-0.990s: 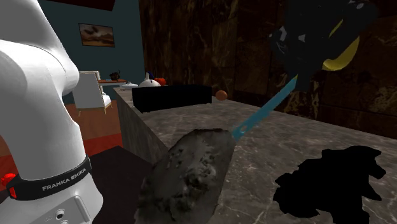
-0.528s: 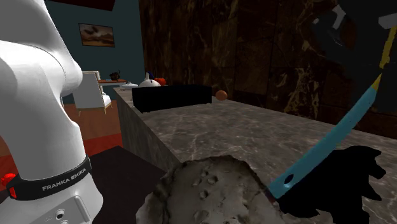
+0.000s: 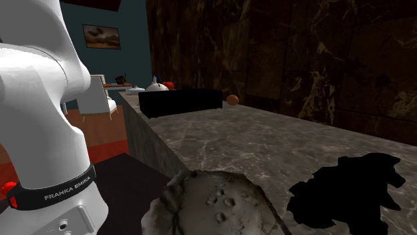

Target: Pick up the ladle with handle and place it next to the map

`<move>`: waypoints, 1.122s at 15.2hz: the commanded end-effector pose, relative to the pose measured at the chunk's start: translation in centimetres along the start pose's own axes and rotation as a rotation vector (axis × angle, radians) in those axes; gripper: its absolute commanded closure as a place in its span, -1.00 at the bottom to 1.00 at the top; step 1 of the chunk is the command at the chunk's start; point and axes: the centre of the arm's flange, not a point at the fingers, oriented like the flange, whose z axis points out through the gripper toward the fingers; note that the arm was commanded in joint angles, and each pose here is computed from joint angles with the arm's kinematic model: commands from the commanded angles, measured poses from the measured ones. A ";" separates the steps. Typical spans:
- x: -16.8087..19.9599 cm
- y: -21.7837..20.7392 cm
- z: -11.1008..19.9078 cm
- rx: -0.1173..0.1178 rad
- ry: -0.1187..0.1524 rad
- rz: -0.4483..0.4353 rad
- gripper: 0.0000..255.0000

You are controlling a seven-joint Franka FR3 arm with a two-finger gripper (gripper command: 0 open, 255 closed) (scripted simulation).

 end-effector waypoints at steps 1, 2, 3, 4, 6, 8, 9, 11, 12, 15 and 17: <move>-0.9 2.5 0.5 -0.001 0.000 -0.002 1.00; -1.2 3.5 0.7 -0.001 0.000 -0.002 1.00; -1.1 3.4 1.2 -0.001 0.000 -0.002 1.00; -1.0 3.4 1.7 -0.001 0.000 -0.002 1.00; -0.8 3.3 2.8 -0.001 0.000 -0.002 1.00; -0.6 3.2 3.8 -0.001 0.000 -0.002 1.00; -0.5 3.2 4.3 -0.001 0.000 -0.002 1.00; -0.2 3.1 5.3 -0.001 0.000 -0.002 1.00; -0.1 3.0 5.9 -0.001 0.000 -0.002 1.00; 0.2 2.9 7.4 -0.001 0.000 -0.002 1.00; 0.4 2.8 8.4 -0.001 0.000 -0.002 1.00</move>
